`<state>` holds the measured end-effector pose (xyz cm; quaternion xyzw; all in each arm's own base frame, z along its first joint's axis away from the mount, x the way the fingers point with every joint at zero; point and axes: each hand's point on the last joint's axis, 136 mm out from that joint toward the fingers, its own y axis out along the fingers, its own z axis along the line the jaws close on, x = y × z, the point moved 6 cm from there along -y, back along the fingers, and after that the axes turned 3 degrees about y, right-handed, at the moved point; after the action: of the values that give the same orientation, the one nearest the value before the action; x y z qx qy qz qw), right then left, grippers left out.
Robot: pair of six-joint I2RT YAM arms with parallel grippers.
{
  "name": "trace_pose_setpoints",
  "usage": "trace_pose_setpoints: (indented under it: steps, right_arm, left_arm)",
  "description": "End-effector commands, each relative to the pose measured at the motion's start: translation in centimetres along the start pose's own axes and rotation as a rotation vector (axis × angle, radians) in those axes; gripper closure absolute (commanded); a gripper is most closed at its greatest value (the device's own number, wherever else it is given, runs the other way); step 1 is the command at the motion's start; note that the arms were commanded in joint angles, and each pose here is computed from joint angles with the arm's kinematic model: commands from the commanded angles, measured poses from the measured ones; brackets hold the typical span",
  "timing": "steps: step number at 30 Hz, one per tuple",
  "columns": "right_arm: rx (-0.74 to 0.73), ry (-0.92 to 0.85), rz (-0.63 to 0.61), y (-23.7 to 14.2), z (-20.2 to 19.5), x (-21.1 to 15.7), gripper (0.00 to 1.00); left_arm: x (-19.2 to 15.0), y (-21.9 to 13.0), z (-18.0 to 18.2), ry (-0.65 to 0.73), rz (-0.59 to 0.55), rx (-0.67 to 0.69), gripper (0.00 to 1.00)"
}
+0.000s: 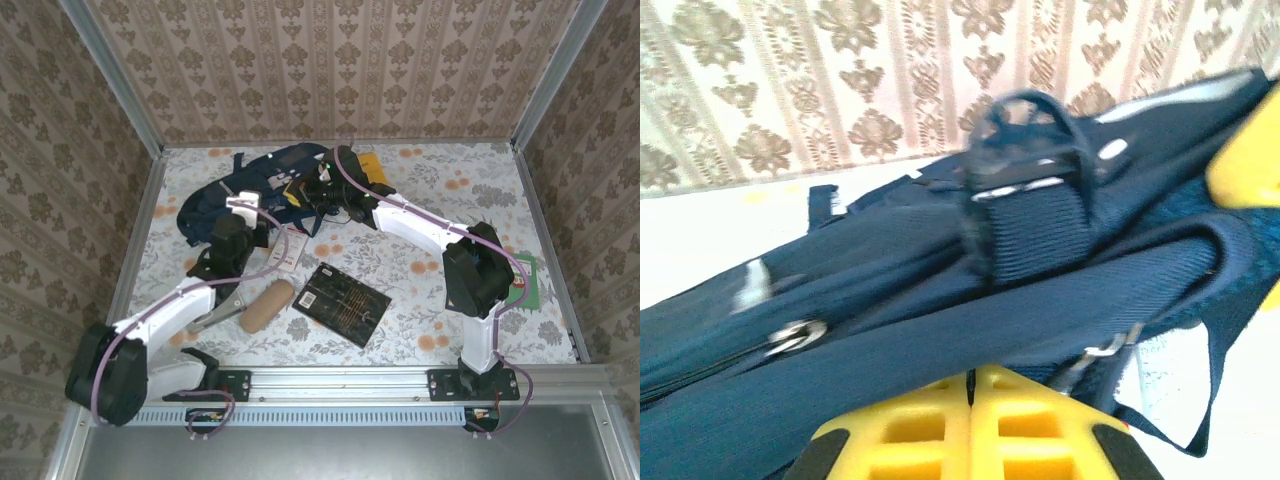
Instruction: Pack books, pencil case, and school supplies into a backpack
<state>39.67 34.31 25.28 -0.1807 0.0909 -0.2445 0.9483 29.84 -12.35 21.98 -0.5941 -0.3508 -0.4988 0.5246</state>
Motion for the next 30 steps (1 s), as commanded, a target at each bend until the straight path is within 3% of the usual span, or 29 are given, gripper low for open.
trace_pose_setpoints:
  steps: [1, 6, 12, 17, 23, 27, 30]
  right_arm:
    - [0.137, -0.046, 0.032, -2.8, 4.3, -1.0, 1.0]
    - [0.135, -0.041, 0.027, -2.6, 4.1, -0.6, 1.0]
    - [0.168, -0.035, 0.05, -2.6, 5.2, -0.7, 1.0]
    - [0.239, -0.009, 0.099, -2.9, 7.2, -1.1, 1.0]
    - [0.242, -0.024, 0.101, -3.2, 7.6, -1.2, 1.0]
    - [0.244, -0.029, 0.106, -3.3, 7.7, -1.4, 1.0]
    - [0.235, -0.041, 0.099, -3.4, 7.8, -1.4, 1.0]
  left_arm:
    - [-0.7, -1.4, 2.8, -0.149, 0.006, 0.084, 1.0]
    - [-2.2, -2.6, 4.7, -0.217, 0.032, 0.122, 1.0]
    - [-1.5, -3.3, 4.1, -0.242, 0.013, 0.02, 1.0]
    - [-0.8, -3.9, 2.5, -0.256, -0.006, -0.112, 0.79]
    - [-1.5, -4.0, -0.3, -0.252, 0.027, -0.221, 0.66]
    - [-1.7, -3.2, -0.8, -0.408, 0.025, -0.256, 0.39]
    - [-1.3, -2.3, -0.9, -0.536, 0.039, -0.275, 0.35]
